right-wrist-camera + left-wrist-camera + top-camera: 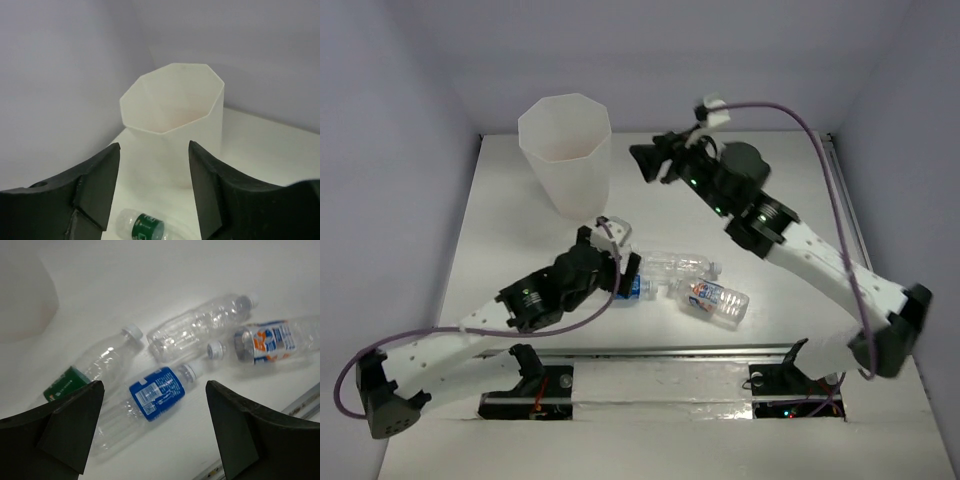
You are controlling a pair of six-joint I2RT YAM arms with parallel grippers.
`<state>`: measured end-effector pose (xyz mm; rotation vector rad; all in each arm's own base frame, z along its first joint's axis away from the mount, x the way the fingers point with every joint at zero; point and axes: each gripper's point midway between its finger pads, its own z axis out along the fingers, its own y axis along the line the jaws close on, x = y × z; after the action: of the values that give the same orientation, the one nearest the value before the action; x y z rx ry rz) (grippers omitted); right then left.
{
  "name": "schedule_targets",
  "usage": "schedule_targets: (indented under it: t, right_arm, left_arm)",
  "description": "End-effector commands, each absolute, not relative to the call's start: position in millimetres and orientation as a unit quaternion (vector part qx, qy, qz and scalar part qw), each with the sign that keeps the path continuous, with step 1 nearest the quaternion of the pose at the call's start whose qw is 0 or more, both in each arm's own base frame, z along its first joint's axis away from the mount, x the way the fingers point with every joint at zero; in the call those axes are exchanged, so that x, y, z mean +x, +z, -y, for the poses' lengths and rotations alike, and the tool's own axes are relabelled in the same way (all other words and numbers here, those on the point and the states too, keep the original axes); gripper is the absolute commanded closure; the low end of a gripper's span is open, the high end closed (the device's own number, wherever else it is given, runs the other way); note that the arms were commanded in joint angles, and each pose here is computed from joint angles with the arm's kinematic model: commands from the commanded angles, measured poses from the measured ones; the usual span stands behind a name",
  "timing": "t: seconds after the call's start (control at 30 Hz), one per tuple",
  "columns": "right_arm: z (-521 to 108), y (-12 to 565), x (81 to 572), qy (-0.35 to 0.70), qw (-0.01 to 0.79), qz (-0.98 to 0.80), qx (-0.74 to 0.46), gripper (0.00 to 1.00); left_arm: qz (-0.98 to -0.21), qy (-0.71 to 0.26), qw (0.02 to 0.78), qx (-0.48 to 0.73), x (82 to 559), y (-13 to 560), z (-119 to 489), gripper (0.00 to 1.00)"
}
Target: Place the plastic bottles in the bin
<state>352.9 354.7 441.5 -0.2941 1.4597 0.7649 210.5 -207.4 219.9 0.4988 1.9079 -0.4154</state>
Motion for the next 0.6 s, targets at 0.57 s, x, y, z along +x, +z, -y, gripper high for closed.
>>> schedule_targets:
  t: [0.57]
  right_arm:
    - [-207.4,390.9,243.0,0.346,0.678,-0.648,-0.03,0.12]
  left_arm:
    - [-0.838,-0.056,0.371,0.397,200.2,113.5,257.7,0.08]
